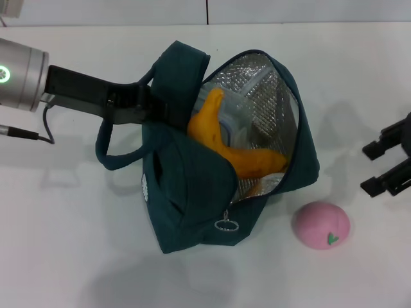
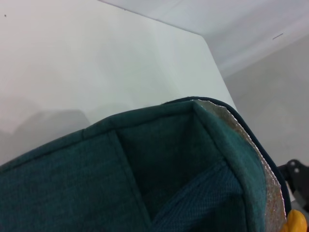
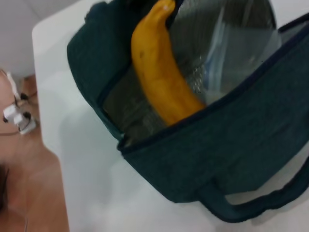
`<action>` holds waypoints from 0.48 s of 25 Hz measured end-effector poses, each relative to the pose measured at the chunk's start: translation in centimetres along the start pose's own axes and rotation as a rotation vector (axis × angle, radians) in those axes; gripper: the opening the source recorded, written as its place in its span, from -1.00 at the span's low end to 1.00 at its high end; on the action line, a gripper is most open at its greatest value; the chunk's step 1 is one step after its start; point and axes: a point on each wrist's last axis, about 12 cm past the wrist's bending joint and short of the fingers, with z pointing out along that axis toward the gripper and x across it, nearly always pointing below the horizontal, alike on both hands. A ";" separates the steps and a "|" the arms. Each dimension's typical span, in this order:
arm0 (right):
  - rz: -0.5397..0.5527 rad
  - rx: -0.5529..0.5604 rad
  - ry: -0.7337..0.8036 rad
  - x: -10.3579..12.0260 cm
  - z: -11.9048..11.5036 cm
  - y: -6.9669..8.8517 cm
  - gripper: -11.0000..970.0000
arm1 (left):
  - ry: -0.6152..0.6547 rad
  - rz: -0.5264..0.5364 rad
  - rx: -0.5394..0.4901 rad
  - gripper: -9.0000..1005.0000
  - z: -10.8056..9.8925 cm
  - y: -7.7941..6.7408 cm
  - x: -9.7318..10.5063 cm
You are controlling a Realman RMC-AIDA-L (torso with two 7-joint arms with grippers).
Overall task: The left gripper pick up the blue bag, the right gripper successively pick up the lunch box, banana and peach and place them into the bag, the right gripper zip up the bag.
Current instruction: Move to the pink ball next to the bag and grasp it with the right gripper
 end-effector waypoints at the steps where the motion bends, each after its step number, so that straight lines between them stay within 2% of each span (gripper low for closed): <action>1: 0.006 0.001 0.028 -0.4 0.8 0.0 0.65 | 0.000 0.001 0.000 -0.91 0.0 0.0 0.0; 12: 0.017 0.001 0.184 -1.7 5.3 -0.4 0.65 | 0.000 -0.002 0.000 -0.91 0.0 0.0 -0.1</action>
